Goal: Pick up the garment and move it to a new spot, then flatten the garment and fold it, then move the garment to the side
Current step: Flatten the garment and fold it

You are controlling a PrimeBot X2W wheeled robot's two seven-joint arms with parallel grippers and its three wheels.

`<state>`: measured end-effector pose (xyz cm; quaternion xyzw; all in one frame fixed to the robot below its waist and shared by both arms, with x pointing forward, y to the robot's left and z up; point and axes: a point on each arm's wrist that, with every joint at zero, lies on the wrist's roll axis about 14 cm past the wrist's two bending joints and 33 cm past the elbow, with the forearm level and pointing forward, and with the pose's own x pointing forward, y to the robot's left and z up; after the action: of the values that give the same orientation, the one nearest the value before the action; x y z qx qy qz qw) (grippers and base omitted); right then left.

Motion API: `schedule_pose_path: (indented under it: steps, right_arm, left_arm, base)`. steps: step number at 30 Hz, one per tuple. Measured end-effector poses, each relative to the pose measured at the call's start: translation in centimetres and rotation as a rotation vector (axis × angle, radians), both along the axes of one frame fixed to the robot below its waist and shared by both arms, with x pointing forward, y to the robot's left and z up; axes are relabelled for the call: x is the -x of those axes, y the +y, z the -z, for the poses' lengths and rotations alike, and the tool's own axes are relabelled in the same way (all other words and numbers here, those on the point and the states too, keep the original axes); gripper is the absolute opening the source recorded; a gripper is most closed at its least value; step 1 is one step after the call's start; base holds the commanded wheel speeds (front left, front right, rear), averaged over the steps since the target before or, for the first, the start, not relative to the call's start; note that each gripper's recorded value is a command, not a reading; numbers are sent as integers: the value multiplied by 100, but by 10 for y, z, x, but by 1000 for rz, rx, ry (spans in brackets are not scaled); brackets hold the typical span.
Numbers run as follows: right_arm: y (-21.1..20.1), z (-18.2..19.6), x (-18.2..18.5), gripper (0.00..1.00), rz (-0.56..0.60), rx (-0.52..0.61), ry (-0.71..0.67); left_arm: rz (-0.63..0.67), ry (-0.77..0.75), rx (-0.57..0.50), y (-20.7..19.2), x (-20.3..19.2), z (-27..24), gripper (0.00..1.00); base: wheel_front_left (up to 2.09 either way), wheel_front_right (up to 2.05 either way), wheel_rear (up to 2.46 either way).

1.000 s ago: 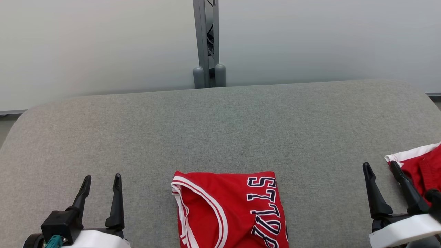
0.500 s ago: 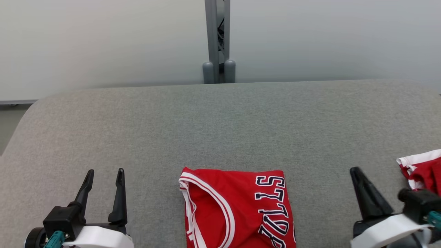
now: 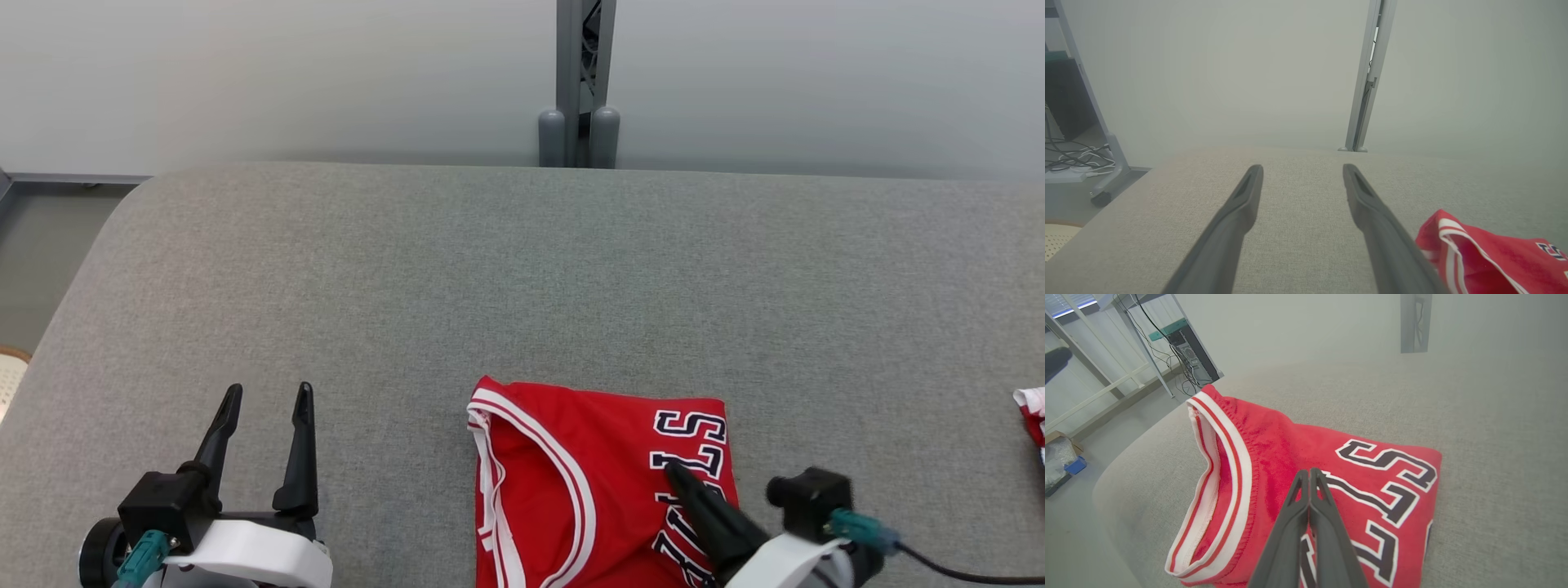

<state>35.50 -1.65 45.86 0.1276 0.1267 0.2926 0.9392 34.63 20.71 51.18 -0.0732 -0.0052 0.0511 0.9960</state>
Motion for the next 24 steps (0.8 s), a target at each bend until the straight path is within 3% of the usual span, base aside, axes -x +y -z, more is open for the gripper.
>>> schedule_pose_path:
  steps: [10,24]
  right_arm:
    - [52,52,30,0,-154,-18,183]
    - [102,64,56,0,-305,-64,282]
  left_arm:
    - [-16,21,12,4,0,9,100]
    - [-15,24,17,3,-5,11,100]
  base:
    - [0,0,0]
    - [0,0,0]
